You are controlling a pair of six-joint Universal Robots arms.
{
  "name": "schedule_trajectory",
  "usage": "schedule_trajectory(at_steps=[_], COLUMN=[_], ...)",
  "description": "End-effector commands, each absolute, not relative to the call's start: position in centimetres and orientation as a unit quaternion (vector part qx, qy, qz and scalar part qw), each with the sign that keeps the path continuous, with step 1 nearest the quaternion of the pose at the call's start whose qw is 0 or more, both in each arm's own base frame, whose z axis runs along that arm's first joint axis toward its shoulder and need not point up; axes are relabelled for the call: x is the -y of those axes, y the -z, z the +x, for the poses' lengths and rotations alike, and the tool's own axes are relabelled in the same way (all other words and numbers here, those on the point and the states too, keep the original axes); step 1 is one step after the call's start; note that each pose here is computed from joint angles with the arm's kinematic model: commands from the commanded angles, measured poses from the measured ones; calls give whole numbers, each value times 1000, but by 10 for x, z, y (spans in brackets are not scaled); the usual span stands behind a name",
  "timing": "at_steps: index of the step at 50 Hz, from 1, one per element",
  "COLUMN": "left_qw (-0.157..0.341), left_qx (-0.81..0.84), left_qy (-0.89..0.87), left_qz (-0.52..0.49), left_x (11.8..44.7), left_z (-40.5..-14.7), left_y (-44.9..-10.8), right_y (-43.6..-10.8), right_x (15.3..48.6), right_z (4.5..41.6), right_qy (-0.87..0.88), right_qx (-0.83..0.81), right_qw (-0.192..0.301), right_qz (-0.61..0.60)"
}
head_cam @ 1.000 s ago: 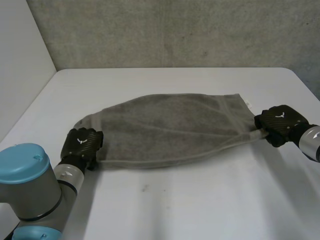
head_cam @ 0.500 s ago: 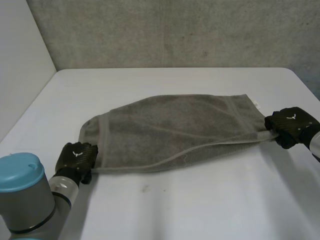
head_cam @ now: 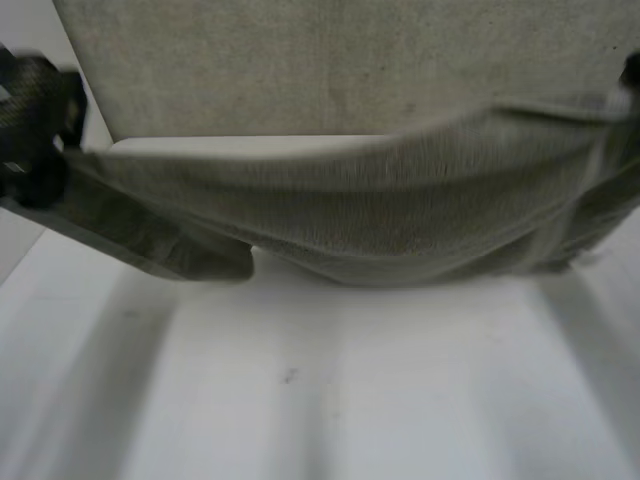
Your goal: Fold the towel.
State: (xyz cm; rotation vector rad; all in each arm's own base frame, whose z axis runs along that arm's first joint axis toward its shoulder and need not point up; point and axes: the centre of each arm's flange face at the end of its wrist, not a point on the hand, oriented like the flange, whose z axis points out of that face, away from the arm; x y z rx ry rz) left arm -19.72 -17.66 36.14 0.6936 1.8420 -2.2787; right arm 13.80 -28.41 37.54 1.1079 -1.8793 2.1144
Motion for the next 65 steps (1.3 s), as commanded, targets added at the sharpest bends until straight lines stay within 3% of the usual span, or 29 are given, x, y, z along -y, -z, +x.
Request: schedule_trajectory(at_steps=[1, 8, 13, 23, 27, 29, 30, 32, 33, 34, 35, 37, 38, 40, 46, 48, 49, 51, 52, 53, 54, 56, 57, 59, 62, 64, 65], left_qw=[51, 49, 43, 43, 42, 40, 40, 30, 30, 18, 18, -5, -5, -18, -25, -23, -23, -24, -24, -21, -21, -15, -15, -9, -7, 1, 1], left_qx=[-611, -673, -730, -750, -728, -672, -672, -600, -599, -560, -559, -483, -483, -423, -411, -467, -467, -529, -529, -560, -560, -610, -611, -647, -667, -700, -700], left_qy=[761, 698, 627, 598, 630, 700, 701, 775, 775, 810, 810, 865, 865, 900, 906, 877, 876, 837, 837, 815, 815, 773, 773, 739, 720, 681, 681], left_qz=[211, 239, 269, 278, 266, 238, 238, 198, 198, 175, 175, 134, 134, 104, 97, 115, 116, 136, 136, 149, 149, 170, 170, 185, 193, 213, 214], left_x=[180, 221, 262, 324, 345, 364, 364, 374, 374, 373, 373, 363, 363, 355, 354, 358, 358, 361, 361, 360, 360, 355, 355, 352, 348, 340, 340], left_z=[-197, -212, -232, -256, -263, -270, -270, -274, -274, -274, -274, -271, -271, -267, -267, -269, -269, -270, -270, -269, -269, -267, -267, -265, -264, -261, -261], left_y=[-387, -339, -280, -232, -244, -281, -281, -330, -331, -359, -359, -411, -411, -443, -446, -412, -411, -365, -365, -338, -338, -287, -286, -236, -210, -164, -164], right_y=[-408, -366, -323, -268, -270, -294, -294, -337, -338, -361, -361, -407, -407, -435, -429, -399, -399, -358, -358, -338, -338, -294, -293, -249, -222, -182, -182], right_x=[278, 315, 346, 383, 402, 413, 413, 421, 421, 423, 423, 419, 419, 413, 409, 408, 408, 405, 405, 402, 402, 396, 396, 394, 395, 394, 394], right_z=[138, 135, 150, 192, 200, 218, 218, 227, 227, 228, 228, 224, 224, 220, 219, 222, 222, 229, 229, 232, 232, 235, 235, 236, 236, 236, 236], right_qy=[-696, -629, -581, -547, -580, -642, -642, -723, -724, -761, -762, -823, -823, -857, -851, -813, -813, -764, -764, -742, -742, -699, -699, -660, -636, -600, -599], right_qx=[626, 697, 725, 740, 717, 668, 668, 608, 607, 576, 576, 515, 515, 471, 482, 531, 531, 576, 576, 591, 591, 620, 620, 644, 660, 680, 680], right_qw=[32, -19, -39, -23, -11, -6, -6, -10, -10, -19, -19, -43, -43, -63, -79, -95, -95, -114, -114, -118, -118, -116, -116, -103, -97, -87, -87], right_qz=[352, 345, 368, 392, 387, 376, 376, 328, 328, 297, 296, 235, 235, 197, 195, 219, 220, 267, 268, 294, 294, 337, 338, 373, 388, 412, 412])
